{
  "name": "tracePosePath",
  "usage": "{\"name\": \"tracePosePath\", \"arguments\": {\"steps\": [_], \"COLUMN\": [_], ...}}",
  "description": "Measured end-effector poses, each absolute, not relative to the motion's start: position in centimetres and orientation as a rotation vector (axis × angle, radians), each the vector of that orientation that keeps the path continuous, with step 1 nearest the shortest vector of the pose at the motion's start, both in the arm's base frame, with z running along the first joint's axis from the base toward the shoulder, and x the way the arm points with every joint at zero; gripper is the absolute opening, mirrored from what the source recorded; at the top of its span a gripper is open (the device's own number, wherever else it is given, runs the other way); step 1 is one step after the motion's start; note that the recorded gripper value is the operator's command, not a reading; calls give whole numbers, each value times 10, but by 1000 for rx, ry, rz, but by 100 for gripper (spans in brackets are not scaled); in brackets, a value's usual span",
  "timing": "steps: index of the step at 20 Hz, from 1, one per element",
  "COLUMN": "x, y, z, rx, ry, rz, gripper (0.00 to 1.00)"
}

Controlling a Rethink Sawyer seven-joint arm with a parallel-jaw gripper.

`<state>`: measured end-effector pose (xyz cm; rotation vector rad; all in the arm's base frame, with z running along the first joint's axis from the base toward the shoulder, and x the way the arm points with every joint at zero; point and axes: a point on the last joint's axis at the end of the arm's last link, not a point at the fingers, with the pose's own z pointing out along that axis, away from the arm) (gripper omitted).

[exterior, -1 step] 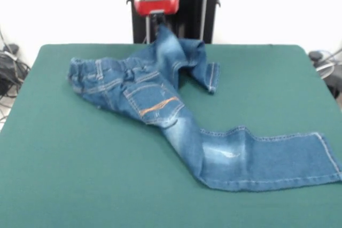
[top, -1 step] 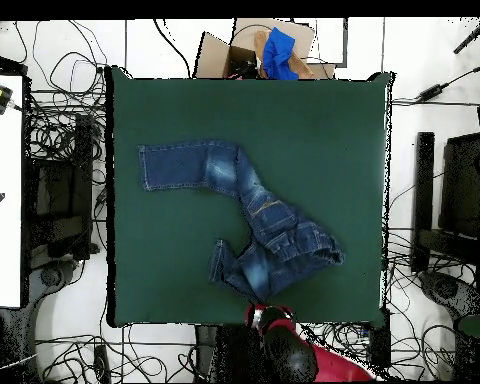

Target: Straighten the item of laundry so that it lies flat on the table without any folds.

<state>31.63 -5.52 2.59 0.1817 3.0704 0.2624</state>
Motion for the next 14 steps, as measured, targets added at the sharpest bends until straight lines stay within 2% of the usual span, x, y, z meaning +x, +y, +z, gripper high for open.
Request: {"name": "tracePosePath", "arguments": {"steps": [8, 14], "x": [294, 272], "y": [7, 39], "z": [84, 87], "rx": [431, 493], "ry": [3124, 3184], "rz": [282, 342], "gripper": [0, 0]}}
